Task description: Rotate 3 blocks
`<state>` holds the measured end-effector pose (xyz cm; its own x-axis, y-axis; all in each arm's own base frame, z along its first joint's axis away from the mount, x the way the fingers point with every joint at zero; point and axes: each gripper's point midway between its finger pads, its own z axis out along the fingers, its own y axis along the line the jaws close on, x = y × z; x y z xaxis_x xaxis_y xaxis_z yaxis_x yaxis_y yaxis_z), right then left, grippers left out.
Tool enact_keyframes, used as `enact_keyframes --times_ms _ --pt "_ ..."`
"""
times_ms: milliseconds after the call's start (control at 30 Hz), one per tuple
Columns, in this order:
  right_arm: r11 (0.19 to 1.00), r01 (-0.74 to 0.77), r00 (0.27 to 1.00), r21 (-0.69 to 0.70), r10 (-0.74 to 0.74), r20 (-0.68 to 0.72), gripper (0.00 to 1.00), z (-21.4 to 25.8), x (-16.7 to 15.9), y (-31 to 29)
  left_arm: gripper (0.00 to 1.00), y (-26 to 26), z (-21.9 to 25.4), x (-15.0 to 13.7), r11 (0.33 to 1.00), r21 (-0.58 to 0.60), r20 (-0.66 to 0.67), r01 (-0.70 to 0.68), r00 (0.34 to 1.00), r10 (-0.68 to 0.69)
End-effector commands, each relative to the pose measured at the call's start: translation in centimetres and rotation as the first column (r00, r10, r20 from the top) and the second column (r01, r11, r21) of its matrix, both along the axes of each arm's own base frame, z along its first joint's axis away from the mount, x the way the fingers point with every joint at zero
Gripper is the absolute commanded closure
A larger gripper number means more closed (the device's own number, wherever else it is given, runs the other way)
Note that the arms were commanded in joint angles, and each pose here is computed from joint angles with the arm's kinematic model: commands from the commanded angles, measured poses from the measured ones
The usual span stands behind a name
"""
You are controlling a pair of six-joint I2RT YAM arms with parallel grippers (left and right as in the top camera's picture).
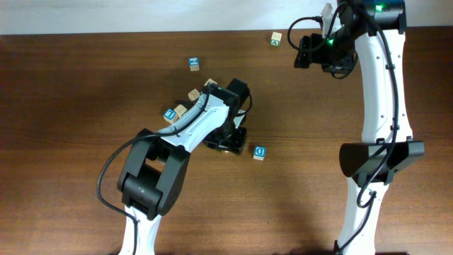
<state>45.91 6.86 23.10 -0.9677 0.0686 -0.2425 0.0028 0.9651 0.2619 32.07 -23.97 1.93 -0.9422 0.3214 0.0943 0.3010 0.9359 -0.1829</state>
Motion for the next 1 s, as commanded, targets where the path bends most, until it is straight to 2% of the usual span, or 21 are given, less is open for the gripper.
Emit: enact_keyframes --times_ms 0,33,133,167,233,267,300,367,433,533,633,733,767,800,833,867,967 --pt "1.000 -0.004 1.000 -0.016 0.004 -0.001 0.21 0.0 -0.1 -0.1 0.18 -0.3 1.1 0.2 0.999 -0.027 -0.030 -0.026 0.999 0.025" --pt "1.000 -0.004 1.000 -0.016 0.004 -0.001 0.21 0.0 -0.1 -0.1 0.11 0.0 2.6 1.2 0.999 -0.034 -0.016 -0.042 0.999 0.041" --pt "1.000 -0.004 1.000 -0.016 0.004 -0.001 0.21 0.0 -0.1 -0.1 0.12 2.1 7.0 5.2 0.998 -0.029 0.087 -0.062 0.994 0.064" --pt "1.000 -0.004 1.000 -0.016 0.004 -0.001 0.21 0.0 -0.1 -0.1 0.11 4.3 8.3 7.3 0.997 0.029 0.167 -0.074 0.984 0.068" --pt "1.000 -0.004 1.000 -0.016 0.004 -0.001 0.21 0.0 -0.1 -0.1 0.03 8.8 9.2 10.6 0.984 0.161 0.290 -0.073 0.957 0.024" --pt "1.000 -0.004 1.000 -0.016 0.004 -0.001 0.21 0.0 -0.1 -0.1 0.03 11.3 9.1 11.8 0.972 0.224 0.316 -0.071 0.949 -0.004" --pt "1.000 -0.004 1.000 -0.016 0.004 -0.001 0.21 0.0 -0.1 -0.1 0.04 13.0 8.8 12.5 0.968 0.245 0.316 -0.048 0.948 -0.033" --pt "1.000 -0.004 1.000 -0.016 0.004 0.000 0.21 0.0 -0.1 -0.1 0.09 16.0 8.0 13.4 0.965 0.253 0.305 -0.072 0.952 -0.009" --pt "1.000 -0.004 1.000 -0.016 0.004 -0.001 0.21 0.0 -0.1 -0.1 0.21 18.6 6.5 13.7 0.966 0.220 0.268 -0.137 0.960 0.075" --pt "1.000 -0.004 1.000 -0.016 0.004 -0.001 0.21 0.0 -0.1 -0.1 0.21 19.5 4.1 13.3 0.975 0.185 0.192 -0.119 0.978 0.083" --pt "1.000 -0.004 1.000 -0.016 0.004 -0.001 0.21 0.0 -0.1 -0.1 0.25 18.6 1.7 12.3 0.990 0.138 0.109 -0.002 0.994 -0.014" --pt "1.000 -0.004 1.000 -0.016 0.004 -0.003 0.21 0.0 -0.2 -0.1 0.27 18.7 0.7 11.6 0.990 0.139 0.076 0.030 0.996 -0.040" --pt "1.000 -0.004 1.000 -0.016 0.004 -0.004 0.21 0.0 -0.2 -0.1 0.30 18.7 0.4 11.4 0.990 0.139 0.070 0.031 0.997 -0.041" --pt "1.000 -0.004 1.000 -0.016 0.004 -0.004 0.21 0.0 -0.2 -0.1 0.41 18.6 0.2 11.4 0.990 0.139 0.072 0.030 0.997 -0.040" --pt "1.000 -0.004 1.000 -0.016 0.004 -0.004 0.21 0.0 -0.2 -0.1 0.56 18.6 0.2 11.5 0.990 0.137 0.076 0.029 0.996 -0.040" --pt "1.000 -0.004 1.000 -0.016 0.004 -0.003 0.21 0.0 -0.2 -0.1 0.63 18.3 0.2 11.5 0.992 0.124 0.075 0.030 0.996 -0.040" --pt "1.000 -0.004 1.000 -0.016 0.004 -0.001 0.21 0.0 -0.1 -0.1 0.64 17.0 0.3 10.8 0.994 0.109 0.053 0.028 0.998 -0.034"
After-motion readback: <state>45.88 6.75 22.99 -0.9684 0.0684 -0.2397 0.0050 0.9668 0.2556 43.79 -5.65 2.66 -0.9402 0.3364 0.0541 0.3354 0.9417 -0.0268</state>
